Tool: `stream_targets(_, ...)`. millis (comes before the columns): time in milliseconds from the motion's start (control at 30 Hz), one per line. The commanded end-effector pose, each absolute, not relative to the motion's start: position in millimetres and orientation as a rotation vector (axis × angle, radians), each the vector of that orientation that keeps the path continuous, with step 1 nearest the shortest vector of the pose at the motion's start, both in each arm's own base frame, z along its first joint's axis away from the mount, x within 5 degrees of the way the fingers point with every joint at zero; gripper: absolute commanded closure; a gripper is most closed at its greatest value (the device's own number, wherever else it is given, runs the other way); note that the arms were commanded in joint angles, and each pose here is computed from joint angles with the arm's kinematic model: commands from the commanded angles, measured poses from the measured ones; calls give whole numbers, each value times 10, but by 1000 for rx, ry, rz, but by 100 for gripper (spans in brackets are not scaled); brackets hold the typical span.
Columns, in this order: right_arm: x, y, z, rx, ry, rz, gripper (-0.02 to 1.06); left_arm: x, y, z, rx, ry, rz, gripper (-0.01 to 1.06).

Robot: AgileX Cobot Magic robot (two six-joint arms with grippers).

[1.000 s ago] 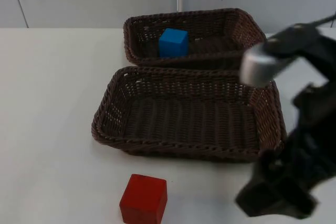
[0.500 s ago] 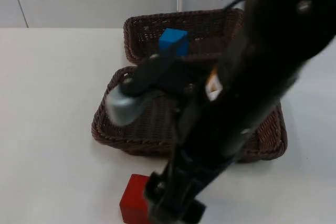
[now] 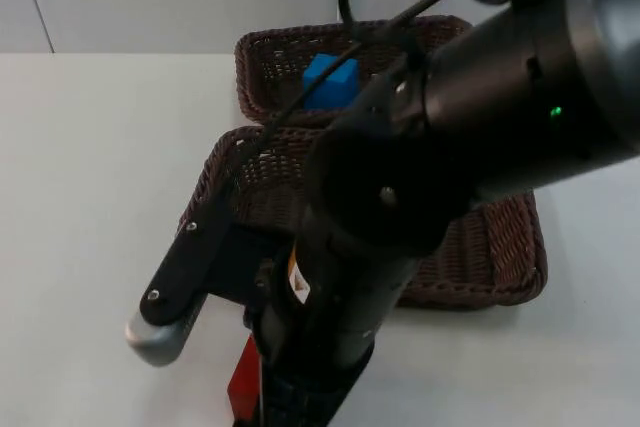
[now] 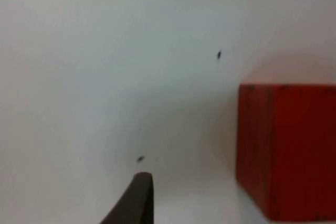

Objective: Pick up one cube with the left hand and place it into the upper basket. Pick up one cube with the right hand and place it into the lower basket.

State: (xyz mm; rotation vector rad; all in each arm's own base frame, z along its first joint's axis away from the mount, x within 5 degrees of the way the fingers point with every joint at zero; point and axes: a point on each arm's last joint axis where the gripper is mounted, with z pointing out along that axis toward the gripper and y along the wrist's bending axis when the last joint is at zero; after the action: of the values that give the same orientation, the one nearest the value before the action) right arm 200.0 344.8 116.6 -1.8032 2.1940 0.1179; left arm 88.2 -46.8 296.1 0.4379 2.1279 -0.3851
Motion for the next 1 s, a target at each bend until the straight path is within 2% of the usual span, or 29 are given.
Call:
stream_targets(0,2010,3504,1168,-1803,2136,126,-1,870,-471,2969,436,2120,-396,16)
stream_targets(267,2048,3565,1085,-1788,2070,141,-1,870,-471,2969,436,2120,-396,16)
stream_targets(667,2051,3568,961,-1806,2077,129,1,870,-471,2969,436,2120,-396,16)
stream_targets(800,2046,3556,928,-1818,2091,120,9,870,-471,2969,436,2120,-396,16)
stream_targets(833,2043,3551,926,-1822,2096,116,14,870,-471,2969,436,2120,-396,16)
stream_targets(900,2043,3547,925,-1826,2098,111,29,870,-471,2969,436,2120,-396,16)
stream_targets(967,2051,3540,941,-1847,2073,90,50,870,-471,2969,436,2120,-396,16)
